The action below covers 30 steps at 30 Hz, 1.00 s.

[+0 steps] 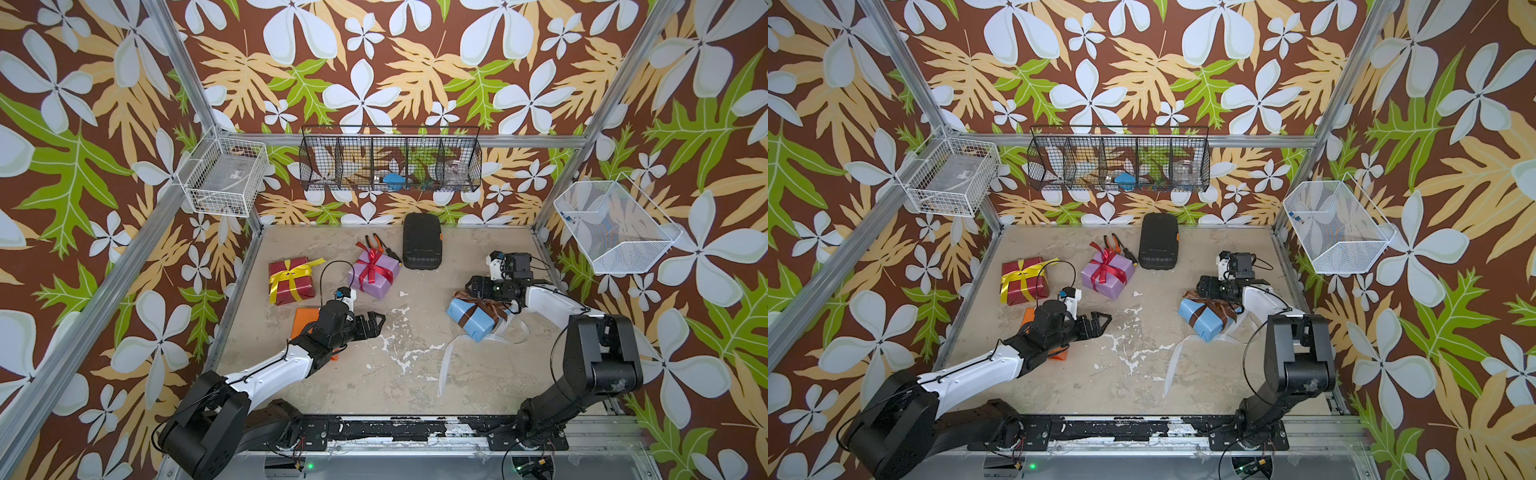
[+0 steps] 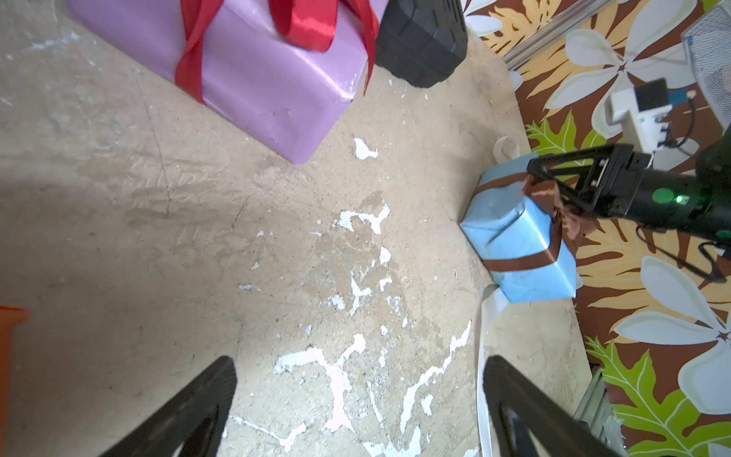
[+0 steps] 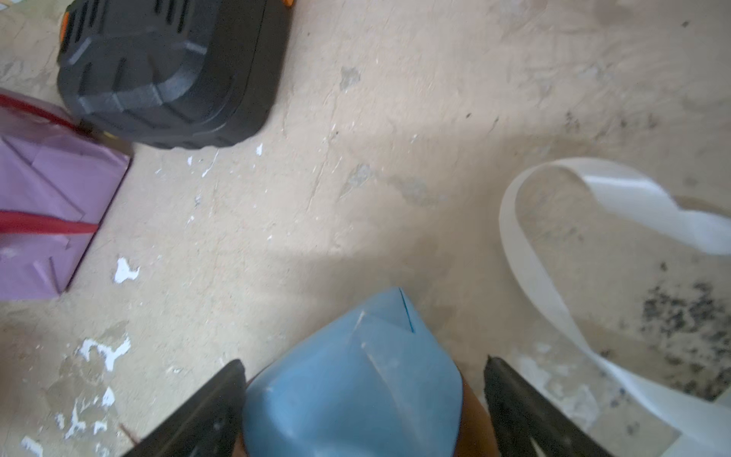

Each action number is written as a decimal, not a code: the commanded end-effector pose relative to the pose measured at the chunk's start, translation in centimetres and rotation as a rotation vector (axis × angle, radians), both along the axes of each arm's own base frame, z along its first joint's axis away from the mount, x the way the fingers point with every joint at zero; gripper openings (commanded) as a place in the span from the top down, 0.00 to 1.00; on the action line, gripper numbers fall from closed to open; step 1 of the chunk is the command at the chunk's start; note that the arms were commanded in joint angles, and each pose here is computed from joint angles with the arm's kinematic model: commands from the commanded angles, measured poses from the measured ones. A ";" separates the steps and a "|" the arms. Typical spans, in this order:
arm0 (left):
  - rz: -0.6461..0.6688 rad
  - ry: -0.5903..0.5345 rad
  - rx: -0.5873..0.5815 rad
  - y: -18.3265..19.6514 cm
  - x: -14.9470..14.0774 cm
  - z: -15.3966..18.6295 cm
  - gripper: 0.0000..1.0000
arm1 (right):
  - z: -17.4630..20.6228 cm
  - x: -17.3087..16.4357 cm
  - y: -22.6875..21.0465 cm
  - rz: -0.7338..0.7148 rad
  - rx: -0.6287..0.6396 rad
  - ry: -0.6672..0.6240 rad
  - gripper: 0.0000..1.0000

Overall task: Untie the ribbon bows on the gift boxes
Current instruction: Move the gift box to the center of the board.

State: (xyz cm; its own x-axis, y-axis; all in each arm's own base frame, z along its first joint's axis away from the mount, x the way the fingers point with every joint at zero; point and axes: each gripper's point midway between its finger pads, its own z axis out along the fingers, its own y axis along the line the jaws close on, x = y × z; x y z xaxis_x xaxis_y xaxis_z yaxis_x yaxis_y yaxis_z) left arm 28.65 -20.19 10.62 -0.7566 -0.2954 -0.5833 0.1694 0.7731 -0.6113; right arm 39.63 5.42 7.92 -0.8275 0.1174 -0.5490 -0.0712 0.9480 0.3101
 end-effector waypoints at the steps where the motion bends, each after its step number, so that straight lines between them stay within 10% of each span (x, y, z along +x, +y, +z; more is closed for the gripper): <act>1: 0.005 -0.034 0.025 0.3 0.3 0.6 0.00 | 0.7 -1.5 2.3 0.015 0.098 -0.008 0.00; 14: -0.008 -0.033 0.044 0.4 0.1 0.5 0.00 | 4.7 -4.9 16.5 0.290 0.240 -0.093 0.00; 30: -0.067 -0.038 0.032 -0.5 -0.1 0.7 0.00 | 6.0 -12.2 6.4 0.004 -0.054 -0.110 0.00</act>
State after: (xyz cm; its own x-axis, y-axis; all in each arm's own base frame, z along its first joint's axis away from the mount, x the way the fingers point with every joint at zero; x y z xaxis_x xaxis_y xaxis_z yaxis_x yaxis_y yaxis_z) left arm 28.36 -20.11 10.70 -0.7583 -0.2383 -0.6068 0.2069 0.7948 -0.5706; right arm 29.08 13.98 15.36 -0.7280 0.0489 -0.6838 -0.2059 0.9358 0.2862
